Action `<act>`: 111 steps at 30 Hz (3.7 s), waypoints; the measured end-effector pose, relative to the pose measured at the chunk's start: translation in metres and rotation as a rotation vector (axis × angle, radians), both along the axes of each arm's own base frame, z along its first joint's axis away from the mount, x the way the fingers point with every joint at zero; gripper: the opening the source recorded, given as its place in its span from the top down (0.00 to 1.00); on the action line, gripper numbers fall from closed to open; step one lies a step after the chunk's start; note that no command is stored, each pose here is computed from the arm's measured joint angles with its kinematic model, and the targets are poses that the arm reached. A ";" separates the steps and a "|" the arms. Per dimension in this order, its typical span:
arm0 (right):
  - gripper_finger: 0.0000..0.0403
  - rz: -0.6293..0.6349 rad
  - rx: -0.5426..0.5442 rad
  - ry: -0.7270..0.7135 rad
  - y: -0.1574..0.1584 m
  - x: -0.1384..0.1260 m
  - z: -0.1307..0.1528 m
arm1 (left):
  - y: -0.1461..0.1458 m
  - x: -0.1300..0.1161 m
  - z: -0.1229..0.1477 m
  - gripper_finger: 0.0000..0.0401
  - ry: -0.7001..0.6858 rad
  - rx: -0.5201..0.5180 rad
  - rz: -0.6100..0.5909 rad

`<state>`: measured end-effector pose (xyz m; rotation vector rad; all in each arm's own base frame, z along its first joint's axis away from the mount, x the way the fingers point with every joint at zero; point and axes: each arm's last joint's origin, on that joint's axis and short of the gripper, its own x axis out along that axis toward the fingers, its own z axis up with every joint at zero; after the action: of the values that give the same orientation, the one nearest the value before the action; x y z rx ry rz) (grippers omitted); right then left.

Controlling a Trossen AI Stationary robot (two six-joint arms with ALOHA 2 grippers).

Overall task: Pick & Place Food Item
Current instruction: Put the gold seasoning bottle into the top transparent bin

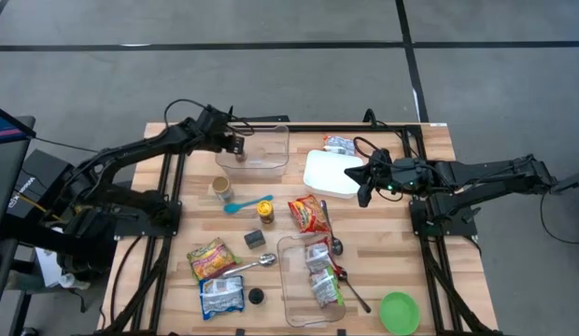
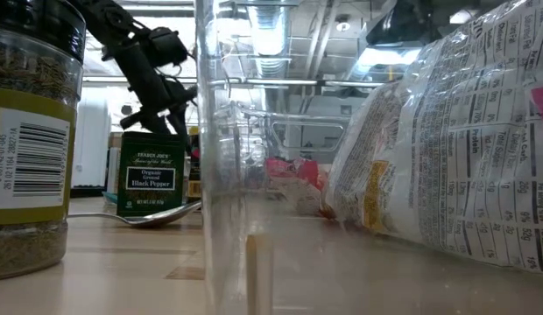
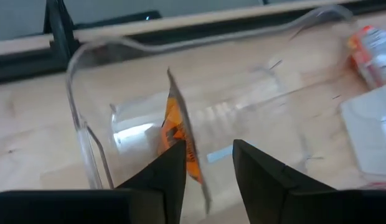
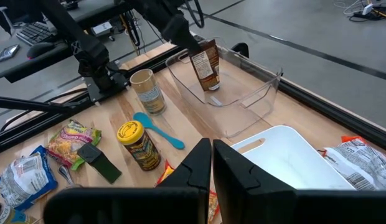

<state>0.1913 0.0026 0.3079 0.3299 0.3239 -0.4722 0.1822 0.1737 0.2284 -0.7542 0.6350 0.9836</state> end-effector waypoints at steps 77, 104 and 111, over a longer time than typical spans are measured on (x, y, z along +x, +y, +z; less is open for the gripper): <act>0.97 0.001 -0.003 0.004 0.000 0.000 0.000 | -0.135 0.024 0.063 1.00 0.413 -0.227 -0.131; 0.97 0.001 -0.002 0.004 0.000 0.000 0.000 | -0.116 0.025 0.060 1.00 0.471 -0.186 -0.247; 0.97 0.001 -0.002 0.004 0.000 0.000 0.000 | -0.098 0.019 0.060 1.00 0.464 -0.218 -0.217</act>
<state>0.1912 0.0026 0.3076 0.3268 0.3275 -0.4727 0.2016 0.0753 0.2884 -0.6314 1.2181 0.9010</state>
